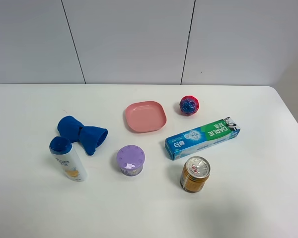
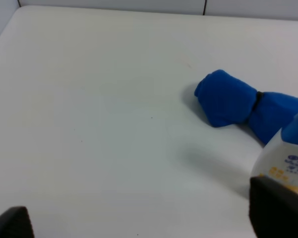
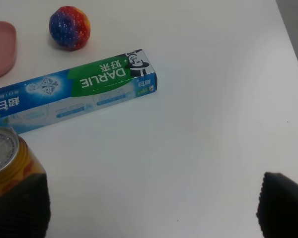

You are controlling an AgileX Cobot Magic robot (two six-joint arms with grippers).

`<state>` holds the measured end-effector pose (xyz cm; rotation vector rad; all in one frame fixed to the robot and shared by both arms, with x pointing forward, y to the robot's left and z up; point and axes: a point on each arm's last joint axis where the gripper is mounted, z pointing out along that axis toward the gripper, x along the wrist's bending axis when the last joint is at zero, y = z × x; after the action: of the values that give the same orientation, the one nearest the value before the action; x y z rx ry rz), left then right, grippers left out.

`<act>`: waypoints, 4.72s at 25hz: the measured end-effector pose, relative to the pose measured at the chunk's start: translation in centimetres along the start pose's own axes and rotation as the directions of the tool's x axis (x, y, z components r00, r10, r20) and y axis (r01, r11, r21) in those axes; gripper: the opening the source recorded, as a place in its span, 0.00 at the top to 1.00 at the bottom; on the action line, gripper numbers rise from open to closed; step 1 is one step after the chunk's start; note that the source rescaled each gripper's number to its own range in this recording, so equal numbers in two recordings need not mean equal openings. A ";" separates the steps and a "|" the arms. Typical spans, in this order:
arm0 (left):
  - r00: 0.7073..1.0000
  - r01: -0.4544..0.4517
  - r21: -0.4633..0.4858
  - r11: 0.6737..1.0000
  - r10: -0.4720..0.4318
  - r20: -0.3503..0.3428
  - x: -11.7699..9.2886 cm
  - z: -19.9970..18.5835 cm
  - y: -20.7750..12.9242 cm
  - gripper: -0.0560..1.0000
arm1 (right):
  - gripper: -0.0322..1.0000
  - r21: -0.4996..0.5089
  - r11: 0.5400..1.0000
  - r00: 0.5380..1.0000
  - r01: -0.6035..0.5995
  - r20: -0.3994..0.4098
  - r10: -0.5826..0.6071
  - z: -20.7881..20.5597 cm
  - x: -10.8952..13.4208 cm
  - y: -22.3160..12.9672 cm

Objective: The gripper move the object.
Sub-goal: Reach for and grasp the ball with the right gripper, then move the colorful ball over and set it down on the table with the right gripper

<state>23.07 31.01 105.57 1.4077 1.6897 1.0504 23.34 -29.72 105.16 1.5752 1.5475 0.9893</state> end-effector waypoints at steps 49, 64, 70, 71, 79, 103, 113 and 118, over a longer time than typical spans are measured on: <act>1.000 0.000 0.000 1.000 0.000 0.000 0.0 0.0 0.0 0.00 | 0.18 0.552 0.823 0.981 0.132 -0.189 -0.031 34.9 9.7 22.1; 1.000 0.001 0.000 1.000 -0.001 0.000 0.0 0.0 0.0 0.00 | 0.18 0.725 0.674 0.987 0.139 -0.155 -0.038 45.8 10.1 11.9; 1.000 0.000 0.000 1.000 0.000 0.000 0.0 0.0 0.0 0.00 | 0.18 0.707 0.695 0.987 0.133 -0.156 -0.031 47.1 10.2 10.9; 1.000 0.000 0.000 1.000 0.000 0.000 0.0 0.0 0.0 0.00 | 0.18 0.704 0.698 0.987 0.132 -0.156 -0.029 47.3 10.2 10.8; 1.000 0.000 0.000 1.000 0.000 0.000 0.0 0.0 0.0 0.00 | 0.18 0.671 0.733 0.987 0.108 -0.160 0.002 48.0 10.5 10.6; 1.000 0.000 0.000 1.000 0.000 0.000 0.0 0.0 0.0 0.00 | 0.96 0.612 0.762 0.959 0.213 -0.281 -0.043 44.7 13.4 13.7; 1.000 0.001 0.000 1.000 -0.001 0.000 0.0 0.0 0.0 0.00 | 0.96 0.292 0.876 0.781 0.385 -0.609 -0.139 37.1 28.3 19.8; 1.000 0.001 0.000 1.000 -0.001 0.000 0.0 0.0 0.0 0.00 | 0.96 0.271 0.846 0.710 0.459 -0.684 -0.166 36.9 34.1 16.2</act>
<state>23.07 31.01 105.57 1.4066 1.6901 1.0493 63.23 4.82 104.12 1.1892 2.5774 1.0950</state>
